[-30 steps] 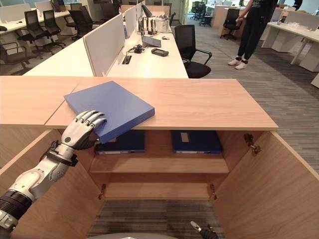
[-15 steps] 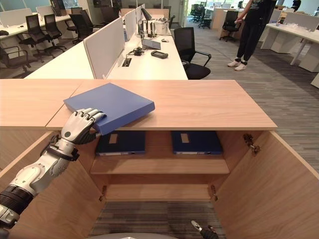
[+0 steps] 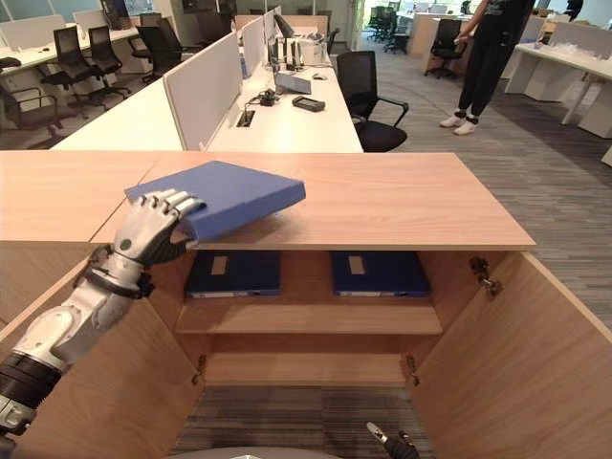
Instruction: Put the empty folder in the office cabinet
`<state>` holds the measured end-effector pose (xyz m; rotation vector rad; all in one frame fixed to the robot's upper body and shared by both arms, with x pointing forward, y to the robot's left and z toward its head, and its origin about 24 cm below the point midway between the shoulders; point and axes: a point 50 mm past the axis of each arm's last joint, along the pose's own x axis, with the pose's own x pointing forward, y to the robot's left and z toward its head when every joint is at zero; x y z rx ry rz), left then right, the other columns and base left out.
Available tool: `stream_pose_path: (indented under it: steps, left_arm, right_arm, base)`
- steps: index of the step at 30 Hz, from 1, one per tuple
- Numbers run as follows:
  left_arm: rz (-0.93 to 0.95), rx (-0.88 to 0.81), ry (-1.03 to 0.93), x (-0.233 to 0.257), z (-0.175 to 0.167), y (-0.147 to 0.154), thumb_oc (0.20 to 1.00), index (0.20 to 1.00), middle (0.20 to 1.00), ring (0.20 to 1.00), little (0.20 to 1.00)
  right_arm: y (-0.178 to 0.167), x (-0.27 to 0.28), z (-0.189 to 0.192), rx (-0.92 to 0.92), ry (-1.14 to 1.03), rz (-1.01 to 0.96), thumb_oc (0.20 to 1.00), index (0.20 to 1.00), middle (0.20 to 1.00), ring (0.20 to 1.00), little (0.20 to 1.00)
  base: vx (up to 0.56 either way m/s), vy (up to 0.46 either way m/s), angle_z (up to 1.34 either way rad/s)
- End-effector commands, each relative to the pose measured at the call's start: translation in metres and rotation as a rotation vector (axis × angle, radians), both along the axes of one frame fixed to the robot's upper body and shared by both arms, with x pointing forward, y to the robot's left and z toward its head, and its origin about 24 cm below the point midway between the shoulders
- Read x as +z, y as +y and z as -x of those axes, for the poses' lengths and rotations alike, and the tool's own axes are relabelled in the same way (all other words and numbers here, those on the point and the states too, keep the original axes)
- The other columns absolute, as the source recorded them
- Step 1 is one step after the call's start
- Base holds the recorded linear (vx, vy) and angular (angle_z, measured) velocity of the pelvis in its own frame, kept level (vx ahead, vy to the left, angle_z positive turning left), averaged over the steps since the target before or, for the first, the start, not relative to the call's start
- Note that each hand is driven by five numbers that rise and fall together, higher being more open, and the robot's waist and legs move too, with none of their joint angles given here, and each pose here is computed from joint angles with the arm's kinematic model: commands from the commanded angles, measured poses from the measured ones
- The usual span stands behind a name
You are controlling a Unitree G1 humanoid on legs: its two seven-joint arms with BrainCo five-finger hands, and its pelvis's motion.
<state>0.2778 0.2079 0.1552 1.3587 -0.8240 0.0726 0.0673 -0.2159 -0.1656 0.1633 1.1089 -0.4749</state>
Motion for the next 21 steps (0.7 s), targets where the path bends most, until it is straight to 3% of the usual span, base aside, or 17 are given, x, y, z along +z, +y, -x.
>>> stream_pose_path:
  steps: [1,5,7,11,21]
  left_arm:
    - [0.129,0.005,-0.301,0.072,-0.006,0.010,0.200,0.200,0.200,0.200,0.200]
    - [0.173,-0.049,-0.499,0.114,0.009,0.008,0.200,0.200,0.200,0.200,0.200]
    - [0.255,-0.147,-0.662,0.148,0.029,0.002,0.200,0.200,0.200,0.200,0.200]
    - [0.463,-0.320,-0.797,0.171,0.058,-0.002,0.200,0.200,0.200,0.200,0.200]
    - [0.707,-0.568,-0.782,0.174,0.073,-0.012,0.200,0.200,0.200,0.200,0.200]
  right_arm:
    - [0.009,0.004,-0.033,-0.001,-0.079,-0.020,1.000,1.000,1.000,1.000,1.000]
    - [0.013,0.003,-0.035,0.033,-0.072,-0.025,1.000,1.000,1.000,1.000,1.000]
    - [0.012,0.002,-0.032,0.041,-0.058,-0.023,1.000,1.000,1.000,1.000,1.000]
    - [0.012,0.003,-0.034,0.060,-0.055,-0.018,1.000,1.000,1.000,1.000,1.000]
    - [0.010,0.005,-0.039,0.077,-0.061,0.001,1.000,1.000,1.000,1.000,1.000]
  base:
    - [0.00,0.000,0.00]
    - [-0.01,-0.010,0.01]
    - [0.01,-0.021,0.07]
    - [0.00,-0.022,0.14]
    - [0.00,-0.010,0.05]
